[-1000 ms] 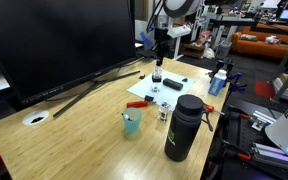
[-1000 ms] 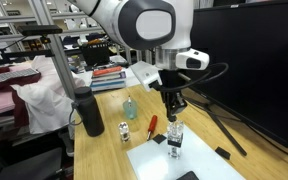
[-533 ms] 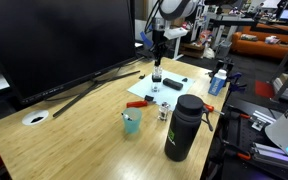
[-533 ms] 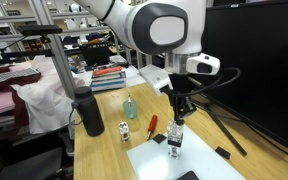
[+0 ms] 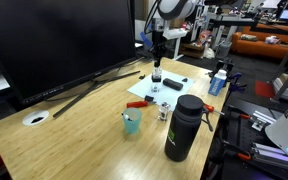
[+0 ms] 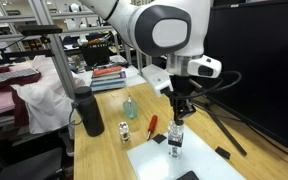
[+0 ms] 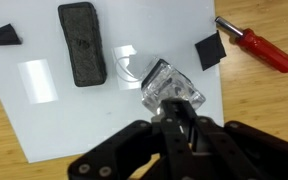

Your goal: Put the silver lid on the crystal column

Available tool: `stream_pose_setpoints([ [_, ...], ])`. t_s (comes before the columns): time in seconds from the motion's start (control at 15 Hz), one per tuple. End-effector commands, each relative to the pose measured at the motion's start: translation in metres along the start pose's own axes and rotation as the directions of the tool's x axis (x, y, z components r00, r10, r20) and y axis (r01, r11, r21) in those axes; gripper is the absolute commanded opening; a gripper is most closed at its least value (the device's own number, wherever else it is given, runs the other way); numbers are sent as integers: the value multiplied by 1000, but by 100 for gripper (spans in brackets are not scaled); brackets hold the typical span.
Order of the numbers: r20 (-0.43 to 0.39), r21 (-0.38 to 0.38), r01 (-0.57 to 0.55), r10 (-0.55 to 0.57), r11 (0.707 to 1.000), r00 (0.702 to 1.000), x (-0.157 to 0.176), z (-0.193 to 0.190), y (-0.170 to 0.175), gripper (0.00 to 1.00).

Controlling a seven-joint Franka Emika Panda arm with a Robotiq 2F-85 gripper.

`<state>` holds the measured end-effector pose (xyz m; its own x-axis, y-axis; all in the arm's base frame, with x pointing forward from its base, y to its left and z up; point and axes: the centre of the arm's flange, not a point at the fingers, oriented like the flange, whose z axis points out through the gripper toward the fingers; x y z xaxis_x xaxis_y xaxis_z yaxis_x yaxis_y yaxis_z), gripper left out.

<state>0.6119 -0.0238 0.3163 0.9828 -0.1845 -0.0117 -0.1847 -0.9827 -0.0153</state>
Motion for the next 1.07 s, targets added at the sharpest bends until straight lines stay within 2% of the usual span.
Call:
stream_pose_setpoints([
  [0.0,28,17,0,-1,1000,1000,-4,-6,-2,3],
  [0.4,17,-14,17,-17,1000,1000,-8,-5,-1,3],
  [1.0,5,5,6,-6,1000,1000,-8,-12,0,3],
])
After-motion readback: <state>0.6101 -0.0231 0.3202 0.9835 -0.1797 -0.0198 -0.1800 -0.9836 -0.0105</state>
